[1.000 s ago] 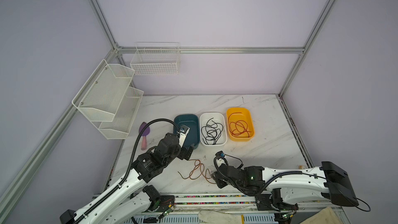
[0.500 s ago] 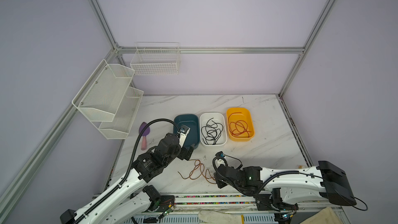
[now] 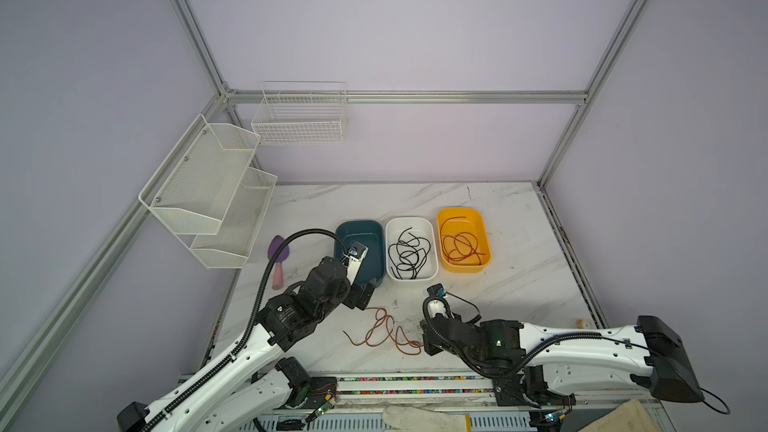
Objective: Untangle the cables
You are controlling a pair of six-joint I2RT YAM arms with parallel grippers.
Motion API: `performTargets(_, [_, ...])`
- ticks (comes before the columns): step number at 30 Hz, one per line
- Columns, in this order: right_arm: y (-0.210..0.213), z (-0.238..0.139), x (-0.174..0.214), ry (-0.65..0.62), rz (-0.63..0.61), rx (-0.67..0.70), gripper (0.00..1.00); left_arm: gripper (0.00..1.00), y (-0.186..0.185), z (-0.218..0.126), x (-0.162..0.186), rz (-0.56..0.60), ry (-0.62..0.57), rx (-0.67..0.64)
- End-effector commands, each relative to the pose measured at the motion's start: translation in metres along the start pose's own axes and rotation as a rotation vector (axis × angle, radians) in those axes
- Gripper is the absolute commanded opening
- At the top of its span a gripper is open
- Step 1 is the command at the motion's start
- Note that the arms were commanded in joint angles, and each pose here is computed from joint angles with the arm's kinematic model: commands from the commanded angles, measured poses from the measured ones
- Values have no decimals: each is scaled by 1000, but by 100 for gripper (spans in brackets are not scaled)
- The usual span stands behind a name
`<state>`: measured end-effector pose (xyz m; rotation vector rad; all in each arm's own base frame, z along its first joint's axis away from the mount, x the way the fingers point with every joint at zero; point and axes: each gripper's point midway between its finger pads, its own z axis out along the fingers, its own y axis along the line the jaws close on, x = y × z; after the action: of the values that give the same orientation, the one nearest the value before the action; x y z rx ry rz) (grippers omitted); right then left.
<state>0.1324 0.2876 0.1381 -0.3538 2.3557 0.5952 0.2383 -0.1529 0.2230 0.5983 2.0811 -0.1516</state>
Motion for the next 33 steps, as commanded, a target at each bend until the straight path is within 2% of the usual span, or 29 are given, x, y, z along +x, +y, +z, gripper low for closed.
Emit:
performTargets(1, [0, -19, -38, -142, -3, 30, 0, 100, -5, -1, -3, 22, -17, 32])
performTargets(10, [7, -53, -94, -320, -37, 50, 0, 100, -22, -9, -10, 14, -52, 142])
performTargets(20, [22, -100, -139, -425, -48, -77, 0, 100, -39, -27, -28, -26, -132, 261])
performTargets(24, [34, -113, -150, -430, -62, -167, 0, 100, -40, -36, -45, -117, -177, 284])
performTargets(33, [43, -120, -157, -396, -52, -302, 0, 100, -59, -64, -71, -349, -312, 488])
